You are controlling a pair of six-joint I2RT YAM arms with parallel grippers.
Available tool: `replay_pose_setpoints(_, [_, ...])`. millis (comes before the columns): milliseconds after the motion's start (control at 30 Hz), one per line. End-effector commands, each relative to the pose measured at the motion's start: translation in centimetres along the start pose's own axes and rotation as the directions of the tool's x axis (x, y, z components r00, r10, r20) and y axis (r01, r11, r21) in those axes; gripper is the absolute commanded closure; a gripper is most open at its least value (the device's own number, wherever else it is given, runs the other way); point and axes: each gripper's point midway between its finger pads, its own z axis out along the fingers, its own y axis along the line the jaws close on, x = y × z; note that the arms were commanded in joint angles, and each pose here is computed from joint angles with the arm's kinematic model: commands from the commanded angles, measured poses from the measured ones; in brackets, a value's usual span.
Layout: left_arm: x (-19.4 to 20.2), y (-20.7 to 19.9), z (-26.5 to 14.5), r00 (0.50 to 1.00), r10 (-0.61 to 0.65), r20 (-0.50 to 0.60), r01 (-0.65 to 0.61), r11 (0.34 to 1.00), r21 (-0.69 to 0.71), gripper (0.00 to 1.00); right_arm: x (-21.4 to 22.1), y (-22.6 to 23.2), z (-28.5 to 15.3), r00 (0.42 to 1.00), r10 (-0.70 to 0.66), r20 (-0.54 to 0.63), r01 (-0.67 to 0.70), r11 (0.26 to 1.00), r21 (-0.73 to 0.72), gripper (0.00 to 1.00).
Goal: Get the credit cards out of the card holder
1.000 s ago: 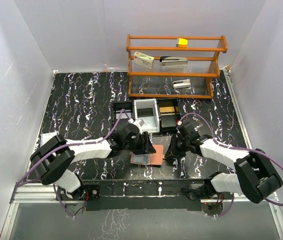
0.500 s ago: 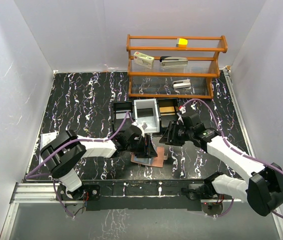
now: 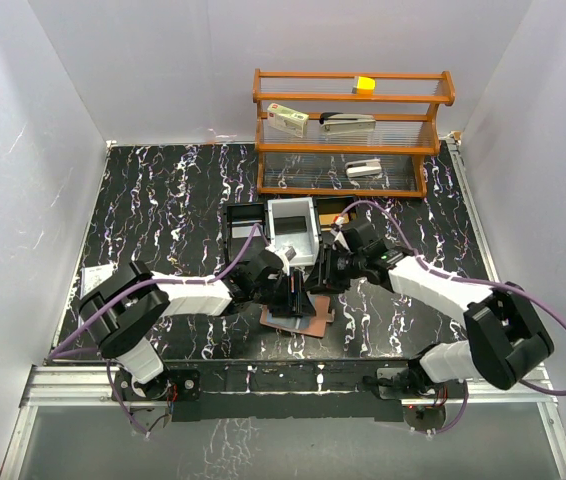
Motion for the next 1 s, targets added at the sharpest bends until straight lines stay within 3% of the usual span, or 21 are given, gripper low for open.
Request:
replay_pose_setpoints(0, [0.1, -1.4, -1.4, 0.999, 0.034, -0.006, -0.034, 0.999, 0.041, 0.50, 0.1, 0.9, 1.1, 0.999, -0.032, -0.014, 0.032, 0.999, -0.026, 0.70])
replay_pose_setpoints(333, [0.2, -1.1, -4.2, 0.997, 0.054, 0.046, -0.054, 0.998, 0.009, 0.44, 2.6, -3.6, 1.6, 0.996, -0.030, -0.082, 0.040, 0.991, 0.131, 0.71])
replay_pose_setpoints(533, [-1.4, 2.1, -7.7, 0.980, 0.054, 0.190, -0.019, 0.983, -0.183, 0.38, 2.7, -4.0, 1.8, 0.997, -0.041, -0.070, 0.053, 0.981, 0.188, 0.70])
replay_pose_setpoints(700, [-2.3, 6.2, -10.6, 0.958, 0.026, 0.287, 0.095, 0.912, -0.399, 0.31, 1.7, -3.7, 1.8, 0.998, -0.056, 0.002, 0.054, 0.959, 0.277, 0.62])
replay_pose_setpoints(967, [-2.5, 7.6, -12.2, 0.939, 0.003, 0.345, 0.164, 0.876, -0.454, 0.30, 1.4, -1.5, 3.0, 0.996, -0.083, 0.041, 0.067, 0.952, 0.299, 0.55])
